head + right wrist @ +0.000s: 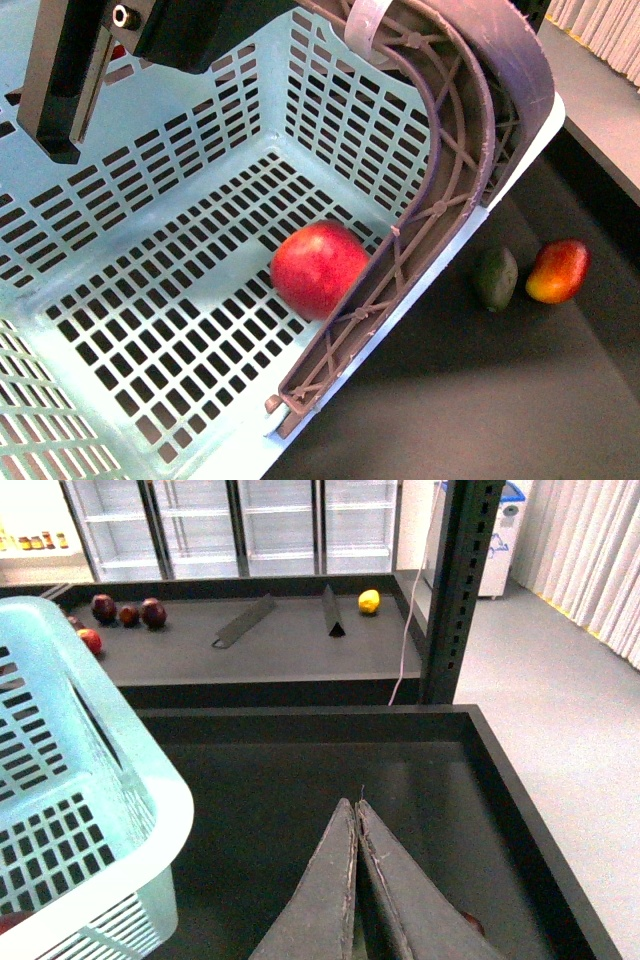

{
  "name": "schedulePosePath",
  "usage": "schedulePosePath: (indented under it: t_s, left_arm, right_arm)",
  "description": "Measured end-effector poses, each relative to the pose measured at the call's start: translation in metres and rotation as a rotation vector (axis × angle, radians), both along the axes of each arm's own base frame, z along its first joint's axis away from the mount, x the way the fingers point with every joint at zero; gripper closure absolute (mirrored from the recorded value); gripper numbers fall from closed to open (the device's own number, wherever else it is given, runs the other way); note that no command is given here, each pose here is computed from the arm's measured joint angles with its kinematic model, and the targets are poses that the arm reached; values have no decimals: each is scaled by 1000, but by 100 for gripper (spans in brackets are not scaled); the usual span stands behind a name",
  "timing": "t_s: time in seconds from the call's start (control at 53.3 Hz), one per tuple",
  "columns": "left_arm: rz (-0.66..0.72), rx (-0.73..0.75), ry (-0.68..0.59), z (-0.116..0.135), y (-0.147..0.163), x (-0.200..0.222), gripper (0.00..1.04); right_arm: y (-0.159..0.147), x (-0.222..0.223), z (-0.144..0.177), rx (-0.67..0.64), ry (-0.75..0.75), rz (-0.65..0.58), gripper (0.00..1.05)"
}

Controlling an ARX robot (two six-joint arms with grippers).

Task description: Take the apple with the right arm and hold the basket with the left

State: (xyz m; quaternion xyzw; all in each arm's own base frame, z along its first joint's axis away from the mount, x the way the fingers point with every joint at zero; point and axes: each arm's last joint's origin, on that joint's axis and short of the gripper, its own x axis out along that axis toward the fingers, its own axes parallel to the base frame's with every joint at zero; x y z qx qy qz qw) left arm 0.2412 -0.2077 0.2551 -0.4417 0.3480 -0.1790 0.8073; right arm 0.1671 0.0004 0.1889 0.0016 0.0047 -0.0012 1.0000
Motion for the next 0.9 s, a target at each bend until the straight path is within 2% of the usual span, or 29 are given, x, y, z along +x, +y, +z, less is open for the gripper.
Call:
schedulePosePath:
  t_s: [0.563, 0.901]
  left_arm:
    - [2, -2, 0, 0, 0, 0, 90]
    - [1, -3, 0, 1, 0, 0, 90]
  right_arm:
    - [0, -33, -20, 0, -14, 3, 103]
    - [0, -43, -17, 0, -25, 4, 103]
